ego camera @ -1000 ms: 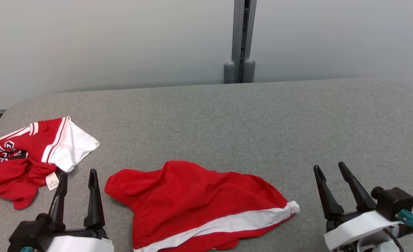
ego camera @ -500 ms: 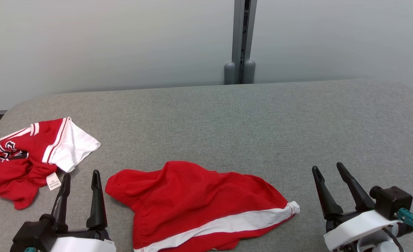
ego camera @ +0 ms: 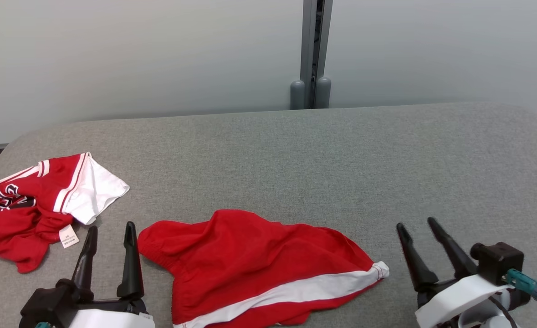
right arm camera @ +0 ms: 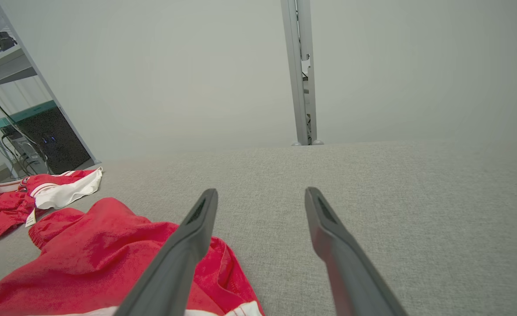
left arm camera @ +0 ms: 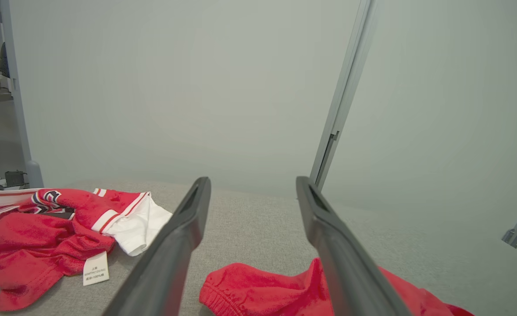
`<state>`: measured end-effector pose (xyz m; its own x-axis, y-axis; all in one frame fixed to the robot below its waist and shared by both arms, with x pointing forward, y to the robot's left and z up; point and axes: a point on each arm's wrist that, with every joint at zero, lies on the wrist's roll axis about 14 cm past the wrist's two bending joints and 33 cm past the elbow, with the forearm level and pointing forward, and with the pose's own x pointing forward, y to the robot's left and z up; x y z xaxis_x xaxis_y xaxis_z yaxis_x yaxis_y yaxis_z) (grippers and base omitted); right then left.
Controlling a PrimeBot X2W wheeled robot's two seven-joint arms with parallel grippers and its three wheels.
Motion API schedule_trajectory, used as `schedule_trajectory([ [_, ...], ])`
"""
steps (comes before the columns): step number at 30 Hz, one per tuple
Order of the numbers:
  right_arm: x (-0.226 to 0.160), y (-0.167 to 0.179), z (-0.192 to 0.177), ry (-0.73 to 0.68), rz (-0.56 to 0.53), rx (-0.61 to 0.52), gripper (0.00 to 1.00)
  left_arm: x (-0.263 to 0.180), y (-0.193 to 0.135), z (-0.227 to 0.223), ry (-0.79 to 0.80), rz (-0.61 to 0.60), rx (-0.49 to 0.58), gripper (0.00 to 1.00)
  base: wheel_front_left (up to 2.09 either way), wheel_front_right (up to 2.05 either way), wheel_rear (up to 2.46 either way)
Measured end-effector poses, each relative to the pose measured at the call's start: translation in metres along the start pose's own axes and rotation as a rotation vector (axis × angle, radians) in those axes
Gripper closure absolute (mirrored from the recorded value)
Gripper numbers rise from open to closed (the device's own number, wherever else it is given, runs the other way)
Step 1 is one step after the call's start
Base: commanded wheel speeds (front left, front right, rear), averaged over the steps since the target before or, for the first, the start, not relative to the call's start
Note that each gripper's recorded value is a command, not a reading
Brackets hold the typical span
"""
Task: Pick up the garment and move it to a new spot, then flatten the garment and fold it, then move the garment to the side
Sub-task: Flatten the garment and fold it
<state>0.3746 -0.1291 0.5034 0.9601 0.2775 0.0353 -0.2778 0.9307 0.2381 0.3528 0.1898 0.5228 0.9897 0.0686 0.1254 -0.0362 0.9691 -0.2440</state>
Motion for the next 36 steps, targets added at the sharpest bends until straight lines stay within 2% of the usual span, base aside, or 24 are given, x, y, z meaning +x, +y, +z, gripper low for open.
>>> schedule_trajectory([
  [4,-0.001,0.007,-0.011,0.080,0.046,0.012,0.00,-0.001,-0.007,-0.010,0.048,-0.024,-0.047,0.00,0.00,0.00,0.00],
  [6,-0.002,0.005,-0.013,0.122,0.064,0.000,0.00,-0.003,-0.010,-0.021,0.108,-0.032,-0.086,0.00,0.00,0.00,0.00],
  [7,-0.004,0.004,-0.018,0.171,0.076,0.007,0.00,-0.007,-0.013,-0.032,0.175,-0.039,-0.139,0.00,0.00,0.00,0.00],
  [8,-0.004,0.004,-0.018,0.171,0.076,0.007,0.00,-0.007,-0.013,-0.032,0.175,-0.039,-0.139,0.00,0.00,0.00,0.00],
  [10,-0.010,0.006,-0.035,0.274,0.095,0.035,0.00,-0.015,-0.019,-0.049,0.290,-0.052,-0.190,0.00,0.00,0.00,0.00],
  [12,-0.014,0.008,-0.042,0.312,0.104,0.045,0.00,-0.017,-0.020,-0.053,0.320,-0.055,-0.208,0.00,0.00,0.00,0.00],
  [13,-0.019,0.012,-0.052,0.369,0.116,0.067,0.00,-0.021,-0.022,-0.058,0.373,-0.068,-0.214,0.00,0.00,0.00,0.00],
  [19,-0.027,0.014,-0.075,0.480,0.120,0.104,0.00,-0.039,-0.023,-0.079,0.541,-0.090,-0.220,0.00,0.00,0.00,0.00],
  [26,-0.020,0.016,-0.089,0.530,0.130,0.103,0.00,-0.059,-0.016,-0.100,0.707,-0.099,-0.193,0.00,0.00,0.00,0.00],
  [36,-0.012,0.013,-0.104,0.601,0.140,0.088,0.00,-0.095,-0.025,-0.132,0.909,-0.147,-0.200,0.00,0.00,0.00,0.00],
])
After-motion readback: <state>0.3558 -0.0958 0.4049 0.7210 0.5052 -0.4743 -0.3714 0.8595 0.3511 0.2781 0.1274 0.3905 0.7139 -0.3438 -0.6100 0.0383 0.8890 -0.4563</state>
